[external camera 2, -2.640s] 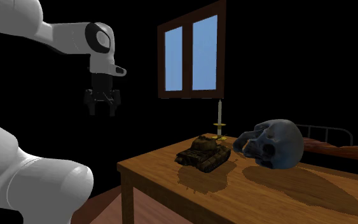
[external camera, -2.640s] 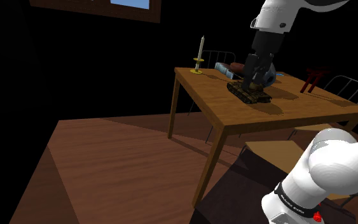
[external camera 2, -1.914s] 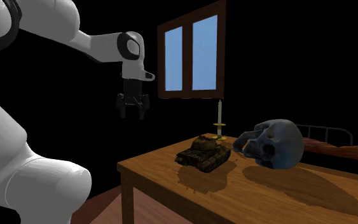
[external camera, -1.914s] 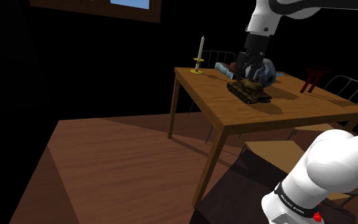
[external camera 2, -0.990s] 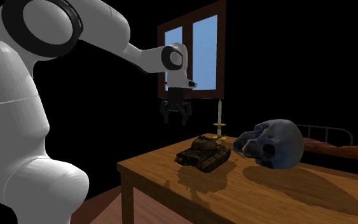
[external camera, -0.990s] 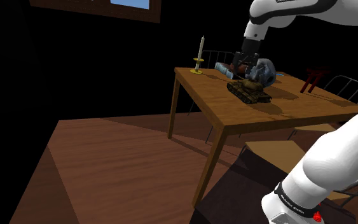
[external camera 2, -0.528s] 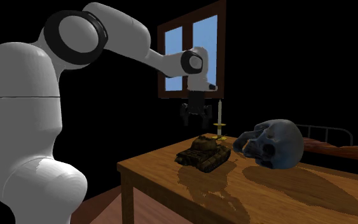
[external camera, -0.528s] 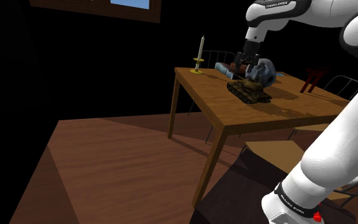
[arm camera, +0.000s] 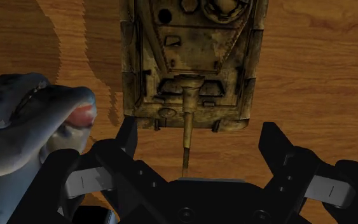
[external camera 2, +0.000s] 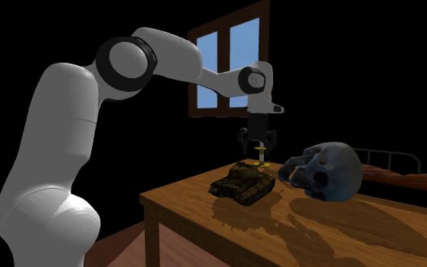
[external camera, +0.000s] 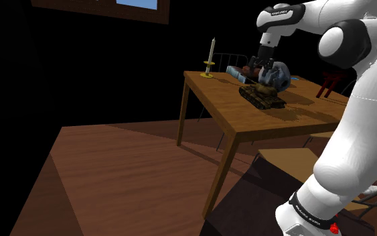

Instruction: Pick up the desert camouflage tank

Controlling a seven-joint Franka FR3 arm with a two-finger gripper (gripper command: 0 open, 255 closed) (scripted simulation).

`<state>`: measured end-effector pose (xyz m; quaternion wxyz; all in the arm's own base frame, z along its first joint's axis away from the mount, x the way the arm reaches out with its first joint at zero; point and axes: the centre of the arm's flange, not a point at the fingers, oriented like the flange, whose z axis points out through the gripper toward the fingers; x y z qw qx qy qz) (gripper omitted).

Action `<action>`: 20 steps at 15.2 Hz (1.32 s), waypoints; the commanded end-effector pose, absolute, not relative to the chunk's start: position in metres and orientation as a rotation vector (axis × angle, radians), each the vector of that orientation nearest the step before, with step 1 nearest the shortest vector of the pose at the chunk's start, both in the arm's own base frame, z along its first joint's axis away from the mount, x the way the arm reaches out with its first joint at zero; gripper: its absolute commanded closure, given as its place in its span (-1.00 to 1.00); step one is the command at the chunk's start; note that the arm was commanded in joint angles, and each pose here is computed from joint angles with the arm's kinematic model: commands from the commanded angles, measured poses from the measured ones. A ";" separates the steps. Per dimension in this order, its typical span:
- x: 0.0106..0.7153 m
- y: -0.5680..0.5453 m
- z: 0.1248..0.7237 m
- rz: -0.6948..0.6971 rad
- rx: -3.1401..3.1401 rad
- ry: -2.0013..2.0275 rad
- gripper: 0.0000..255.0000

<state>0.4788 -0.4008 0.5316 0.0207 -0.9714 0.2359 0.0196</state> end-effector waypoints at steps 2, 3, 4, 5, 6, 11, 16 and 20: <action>0.479 -0.406 0.518 0.060 -3.011 0.735 -1.00; 0.479 -0.406 0.513 0.060 -3.011 0.735 -1.00; 0.479 -0.406 0.507 0.060 -3.011 0.735 -1.00; 0.479 -0.406 0.502 0.060 -3.011 0.735 -1.00; 0.479 -0.406 0.494 0.060 -3.011 0.735 -1.00; 0.478 -0.406 0.494 0.060 -3.011 0.736 1.00; 0.478 -0.405 0.494 0.060 -3.011 0.736 1.00; 0.478 -0.405 0.504 0.060 -3.011 0.735 1.00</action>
